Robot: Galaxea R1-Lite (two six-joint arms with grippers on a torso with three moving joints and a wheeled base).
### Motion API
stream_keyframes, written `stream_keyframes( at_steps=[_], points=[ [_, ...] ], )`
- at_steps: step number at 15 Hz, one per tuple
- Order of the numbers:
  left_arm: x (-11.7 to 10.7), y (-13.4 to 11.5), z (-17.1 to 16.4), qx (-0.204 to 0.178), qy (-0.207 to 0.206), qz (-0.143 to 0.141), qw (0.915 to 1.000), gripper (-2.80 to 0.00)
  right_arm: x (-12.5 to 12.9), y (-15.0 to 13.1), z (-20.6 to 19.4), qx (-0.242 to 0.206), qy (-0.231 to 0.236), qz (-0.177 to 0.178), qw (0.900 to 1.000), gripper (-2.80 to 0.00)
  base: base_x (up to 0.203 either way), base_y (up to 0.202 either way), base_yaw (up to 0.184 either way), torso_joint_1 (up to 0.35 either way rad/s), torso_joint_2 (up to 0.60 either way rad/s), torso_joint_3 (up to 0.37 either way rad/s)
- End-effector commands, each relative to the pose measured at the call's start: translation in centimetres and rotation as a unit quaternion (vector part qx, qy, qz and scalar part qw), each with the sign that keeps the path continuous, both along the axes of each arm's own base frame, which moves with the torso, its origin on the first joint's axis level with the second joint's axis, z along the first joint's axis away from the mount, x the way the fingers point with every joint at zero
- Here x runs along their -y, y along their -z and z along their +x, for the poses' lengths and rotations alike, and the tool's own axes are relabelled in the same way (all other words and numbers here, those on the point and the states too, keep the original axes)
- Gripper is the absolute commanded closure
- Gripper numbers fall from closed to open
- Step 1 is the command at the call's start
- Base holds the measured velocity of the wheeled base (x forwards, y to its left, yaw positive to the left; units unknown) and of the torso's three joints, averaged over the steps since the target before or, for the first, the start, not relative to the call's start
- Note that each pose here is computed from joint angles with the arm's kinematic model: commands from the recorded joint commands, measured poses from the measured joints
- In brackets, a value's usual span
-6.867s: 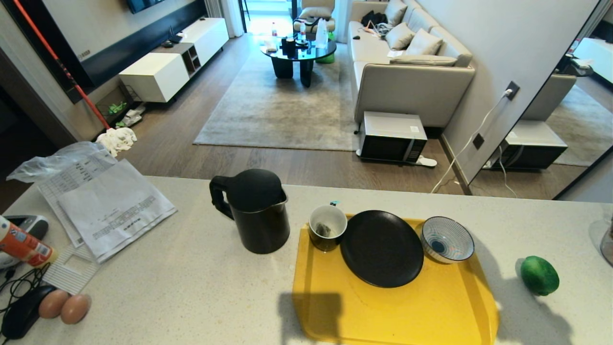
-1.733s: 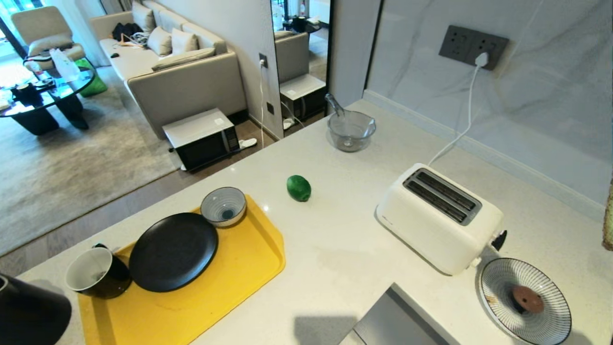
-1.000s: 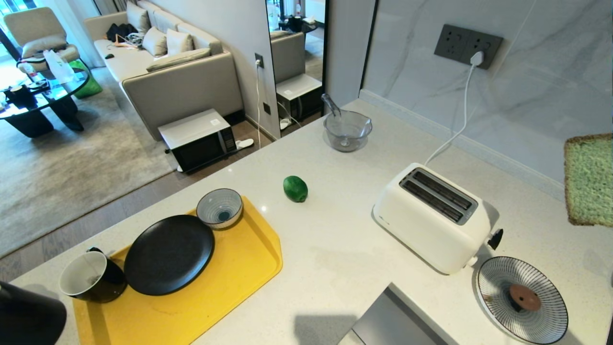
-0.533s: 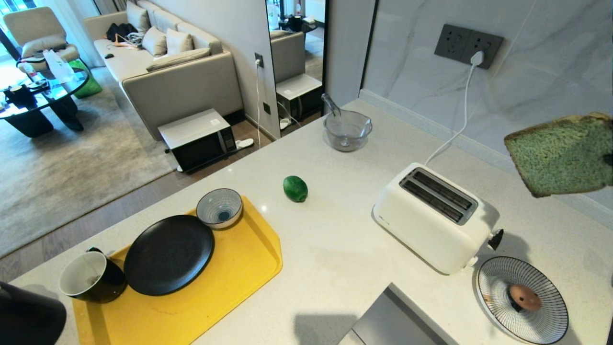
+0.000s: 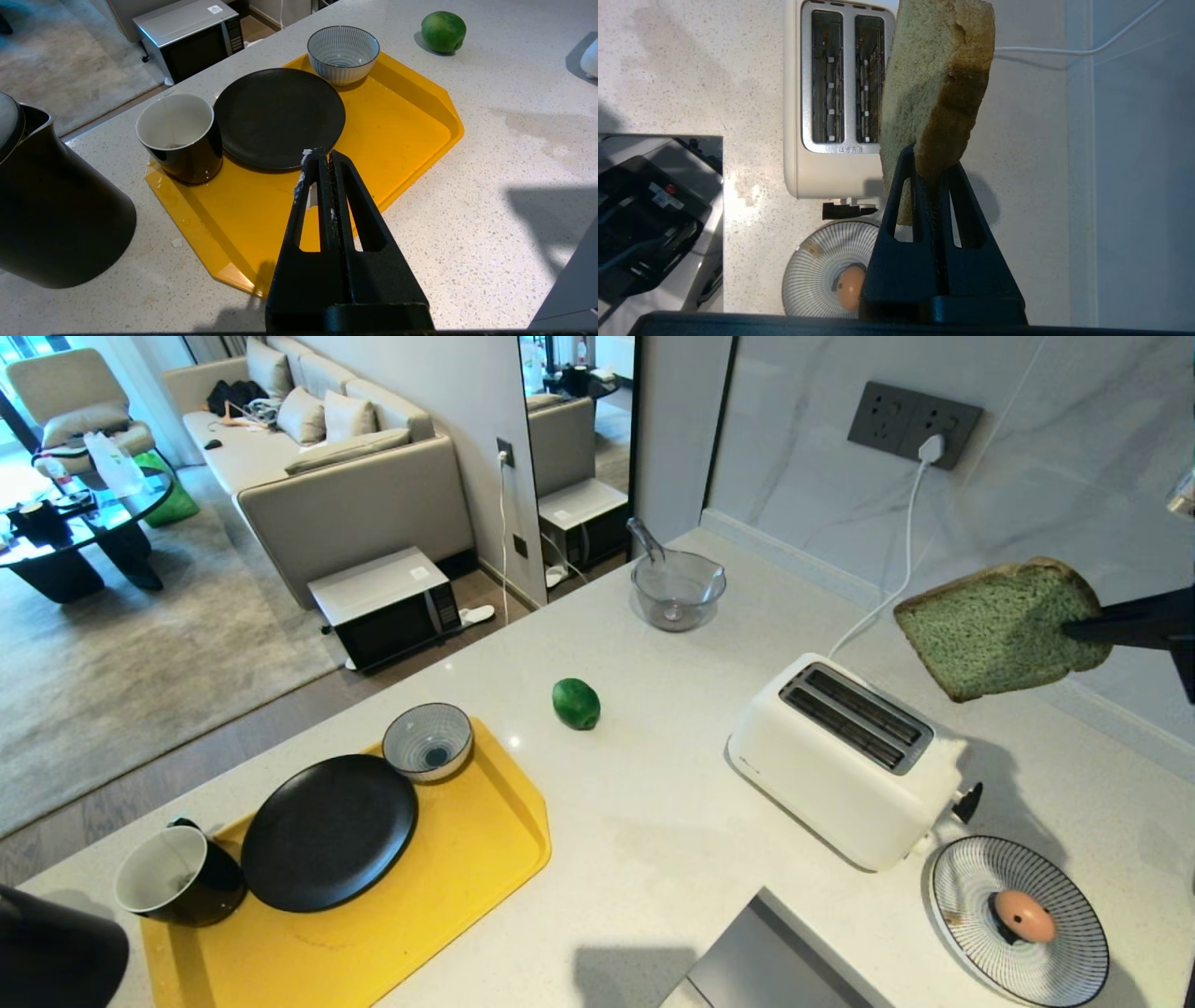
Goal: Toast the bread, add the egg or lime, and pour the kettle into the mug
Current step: Put the bread slices in the toaster
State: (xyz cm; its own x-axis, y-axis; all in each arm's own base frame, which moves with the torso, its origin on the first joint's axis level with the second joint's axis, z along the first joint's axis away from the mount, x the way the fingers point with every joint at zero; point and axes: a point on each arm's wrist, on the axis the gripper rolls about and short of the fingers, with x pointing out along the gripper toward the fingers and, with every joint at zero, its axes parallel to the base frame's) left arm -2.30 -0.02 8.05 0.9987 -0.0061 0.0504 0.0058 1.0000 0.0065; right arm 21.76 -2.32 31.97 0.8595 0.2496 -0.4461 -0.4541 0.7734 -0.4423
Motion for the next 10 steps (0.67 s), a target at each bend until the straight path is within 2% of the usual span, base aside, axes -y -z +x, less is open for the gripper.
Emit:
stream_keyframes(
  at_steps=[1,4,10],
  points=[
    [0.0,0.5,0.1,-0.007,0.000,0.000,1.0000,0.00,0.2,0.4,0.7,-0.014,0.007,0.016,1.000,0.00,0.000,0.000,0.000,0.000,0.00,0.000],
    [0.0,0.5,0.1,-0.007,0.000,0.000,1.0000,0.00,-0.1,-0.2,-0.5,-0.005,0.007,0.043,0.999,0.00,0.000,0.000,0.000,0.000,0.00,0.000],
    [0.0,0.4,0.1,-0.006,0.001,0.000,1.0000,0.00,-0.2,-1.2,-1.5,0.016,0.010,0.038,0.999,0.00,0.000,0.000,0.000,0.000,0.00,0.000]
  ],
)
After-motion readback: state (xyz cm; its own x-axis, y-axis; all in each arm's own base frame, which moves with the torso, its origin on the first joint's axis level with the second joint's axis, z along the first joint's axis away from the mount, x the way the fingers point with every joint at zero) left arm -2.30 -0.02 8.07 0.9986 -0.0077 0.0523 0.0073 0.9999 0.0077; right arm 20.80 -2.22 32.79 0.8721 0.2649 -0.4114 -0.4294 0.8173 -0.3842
